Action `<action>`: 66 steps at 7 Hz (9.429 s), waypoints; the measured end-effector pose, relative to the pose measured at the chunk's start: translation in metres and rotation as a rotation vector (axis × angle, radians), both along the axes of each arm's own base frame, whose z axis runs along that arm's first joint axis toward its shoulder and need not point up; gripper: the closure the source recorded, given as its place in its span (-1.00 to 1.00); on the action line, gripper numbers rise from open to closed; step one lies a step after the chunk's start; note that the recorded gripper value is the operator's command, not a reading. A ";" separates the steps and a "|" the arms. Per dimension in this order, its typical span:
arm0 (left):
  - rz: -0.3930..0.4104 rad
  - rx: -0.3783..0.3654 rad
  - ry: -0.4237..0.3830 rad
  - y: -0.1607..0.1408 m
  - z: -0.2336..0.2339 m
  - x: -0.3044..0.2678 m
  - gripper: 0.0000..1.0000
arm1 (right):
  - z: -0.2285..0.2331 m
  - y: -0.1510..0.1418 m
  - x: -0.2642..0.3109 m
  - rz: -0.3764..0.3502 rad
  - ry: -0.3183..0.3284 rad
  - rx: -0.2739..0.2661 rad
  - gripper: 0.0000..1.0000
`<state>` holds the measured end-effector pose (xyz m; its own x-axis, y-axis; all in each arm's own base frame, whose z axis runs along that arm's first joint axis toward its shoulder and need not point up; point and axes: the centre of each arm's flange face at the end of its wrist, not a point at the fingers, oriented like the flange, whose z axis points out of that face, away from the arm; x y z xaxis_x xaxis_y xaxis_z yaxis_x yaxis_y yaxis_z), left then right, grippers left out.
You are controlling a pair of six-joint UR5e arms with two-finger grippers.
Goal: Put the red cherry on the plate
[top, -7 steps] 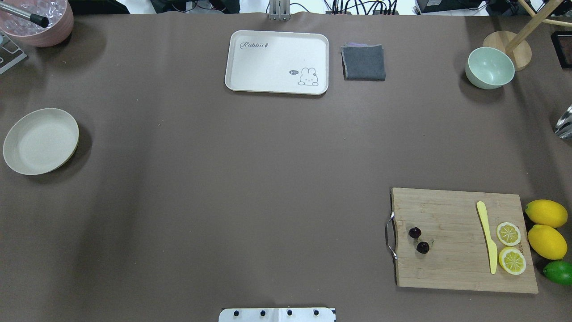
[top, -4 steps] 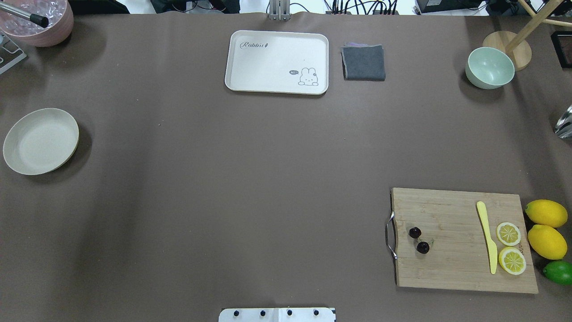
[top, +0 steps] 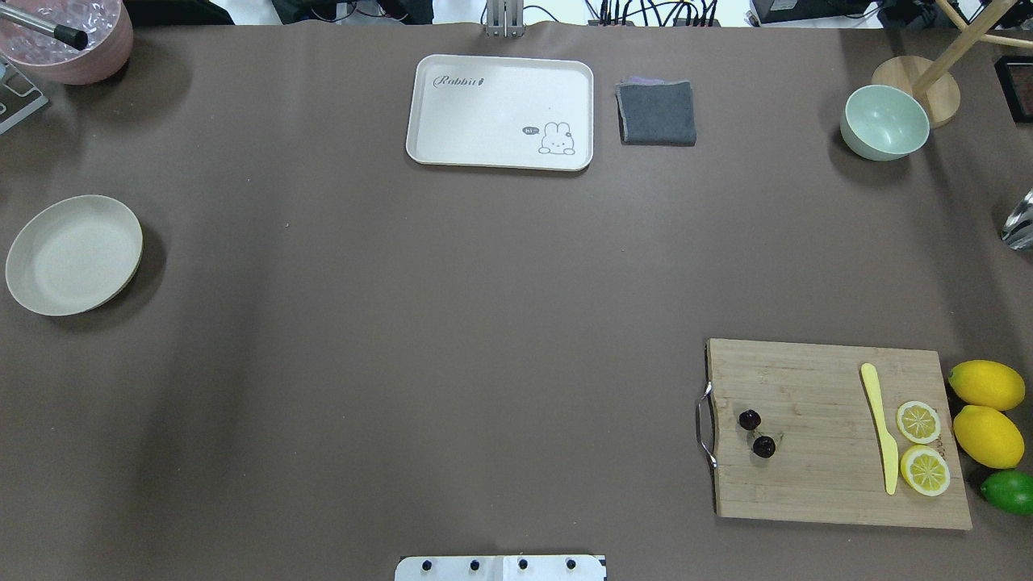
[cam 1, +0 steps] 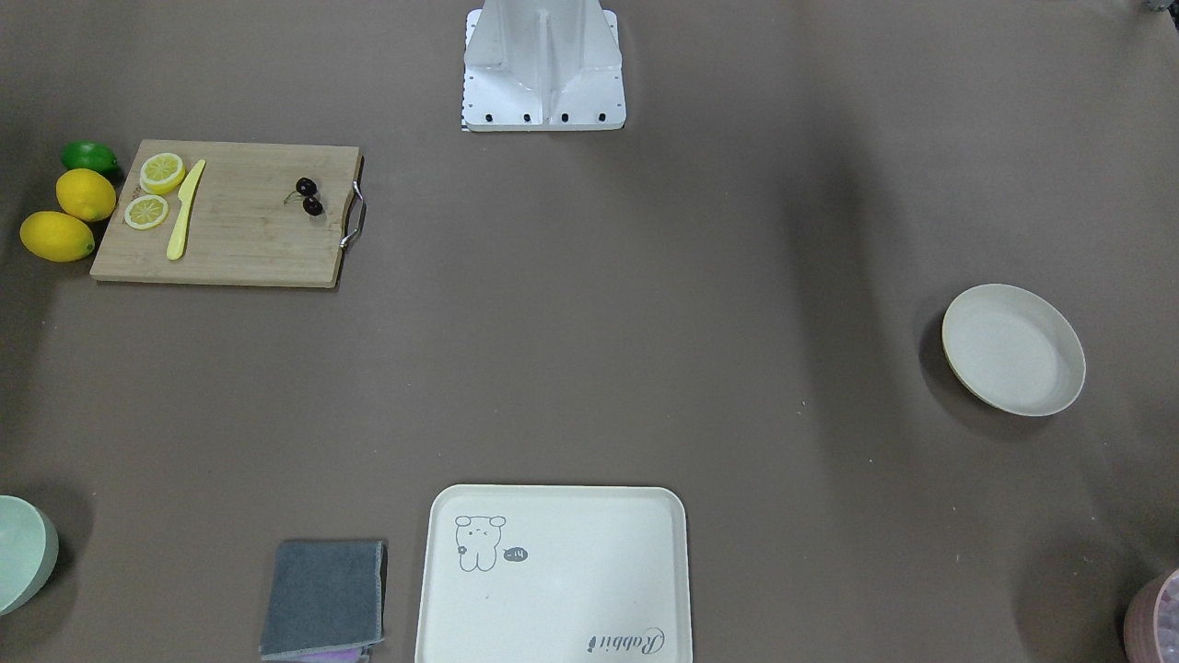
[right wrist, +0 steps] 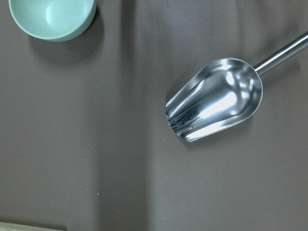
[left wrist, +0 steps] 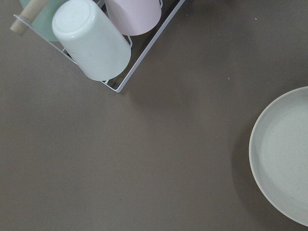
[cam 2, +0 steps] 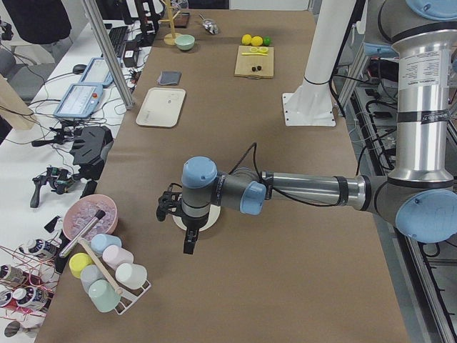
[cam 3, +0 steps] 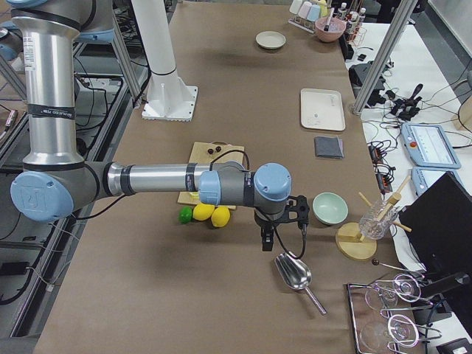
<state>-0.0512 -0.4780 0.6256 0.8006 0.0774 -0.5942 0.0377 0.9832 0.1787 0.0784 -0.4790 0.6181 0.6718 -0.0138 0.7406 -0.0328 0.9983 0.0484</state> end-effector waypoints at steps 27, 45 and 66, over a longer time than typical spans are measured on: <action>0.166 -0.035 0.324 -0.040 0.058 0.183 1.00 | -0.003 0.003 0.002 0.002 0.003 0.009 -1.00; -0.180 -0.239 0.614 0.045 -0.344 0.592 -0.96 | -0.198 -0.006 -0.163 0.069 -0.047 0.014 -1.00; -0.122 0.187 0.400 -0.051 -0.277 0.436 -0.96 | -0.208 0.185 -0.457 -0.060 -0.008 0.103 1.00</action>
